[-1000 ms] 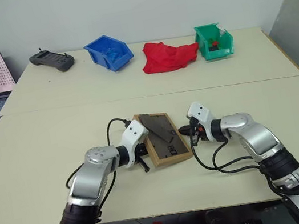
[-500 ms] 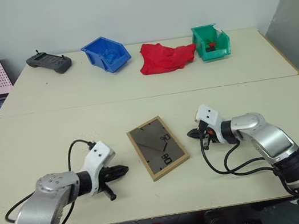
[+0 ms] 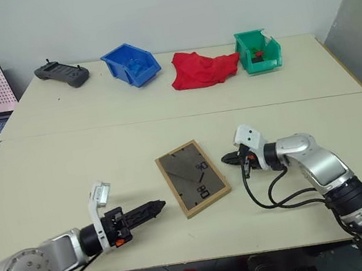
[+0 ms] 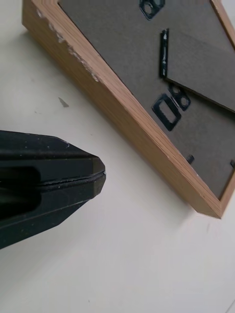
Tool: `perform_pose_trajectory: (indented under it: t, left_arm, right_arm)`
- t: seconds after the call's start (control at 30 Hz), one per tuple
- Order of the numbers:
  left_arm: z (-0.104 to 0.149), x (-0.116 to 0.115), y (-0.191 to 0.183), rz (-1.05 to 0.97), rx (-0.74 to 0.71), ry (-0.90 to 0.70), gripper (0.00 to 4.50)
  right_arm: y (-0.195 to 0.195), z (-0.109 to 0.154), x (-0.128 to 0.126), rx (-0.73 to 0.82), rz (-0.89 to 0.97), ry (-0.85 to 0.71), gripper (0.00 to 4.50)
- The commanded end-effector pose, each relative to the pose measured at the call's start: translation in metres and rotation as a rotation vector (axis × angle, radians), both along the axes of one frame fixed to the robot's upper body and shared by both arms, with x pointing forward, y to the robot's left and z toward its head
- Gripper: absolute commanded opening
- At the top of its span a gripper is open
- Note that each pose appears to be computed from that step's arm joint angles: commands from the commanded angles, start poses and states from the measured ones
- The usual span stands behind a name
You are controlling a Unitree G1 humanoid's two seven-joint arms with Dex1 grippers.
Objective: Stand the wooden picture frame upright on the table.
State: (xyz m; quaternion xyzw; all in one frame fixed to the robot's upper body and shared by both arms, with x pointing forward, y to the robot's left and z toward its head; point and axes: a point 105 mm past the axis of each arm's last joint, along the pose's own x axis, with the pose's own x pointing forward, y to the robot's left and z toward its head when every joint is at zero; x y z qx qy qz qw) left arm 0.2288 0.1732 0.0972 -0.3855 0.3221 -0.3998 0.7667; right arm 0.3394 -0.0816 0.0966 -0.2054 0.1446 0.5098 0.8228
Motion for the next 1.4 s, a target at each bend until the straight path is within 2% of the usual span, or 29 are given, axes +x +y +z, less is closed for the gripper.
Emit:
perform_pose_trajectory:
  t: [0.03,0.1,0.27,0.4,0.57,0.63,0.8,0.83,0.9,1.13,1.3,1.4]
  left_arm:
    - [-0.012,0.000,-0.001,0.041,-0.015,0.067,4.04]
    - [-0.020,0.000,-0.004,0.049,-0.010,0.101,4.40]
    - [-0.040,0.006,-0.012,0.057,0.001,0.170,4.40]
    - [-0.047,0.011,-0.031,0.001,0.016,0.155,4.40]
    - [-0.049,0.022,-0.044,-0.013,0.026,0.116,4.40]
    - [-0.051,0.022,-0.043,-0.028,0.056,0.088,4.40]
    - [-0.052,0.025,-0.038,-0.016,0.023,0.081,4.40]
    - [-0.050,0.025,-0.038,-0.022,0.012,0.076,4.05]
    - [-0.044,0.025,-0.038,-0.030,-0.003,0.065,3.83]
    - [-0.027,0.023,-0.033,-0.053,0.015,0.004,2.18]
    - [-0.008,0.023,-0.031,-0.052,0.020,-0.073,1.41]
    - [0.021,0.040,-0.028,-0.004,-0.009,-0.188,1.30]
  right_arm:
    - [0.008,0.006,-0.006,0.007,0.041,-0.030,0.00]
    - [0.013,0.006,-0.009,0.013,0.052,-0.029,0.00]
    - [0.029,0.007,-0.010,0.026,0.074,-0.037,0.00]
    - [0.042,0.006,-0.012,0.041,0.095,-0.033,0.00]
    - [0.044,0.002,-0.015,0.035,0.102,-0.029,0.00]
    - [0.041,-0.002,-0.015,0.025,0.094,-0.024,0.00]
    - [0.040,-0.005,-0.019,0.034,0.086,-0.009,0.00]
    - [0.039,-0.006,-0.019,0.032,0.085,-0.010,0.00]
    - [0.038,-0.007,-0.018,0.026,0.079,-0.012,0.00]
    - [0.028,-0.008,-0.011,0.029,0.030,-0.021,0.00]
    - [0.014,0.001,0.000,0.048,-0.042,-0.052,0.00]
    - [0.002,0.029,0.012,0.107,-0.079,-0.083,0.00]
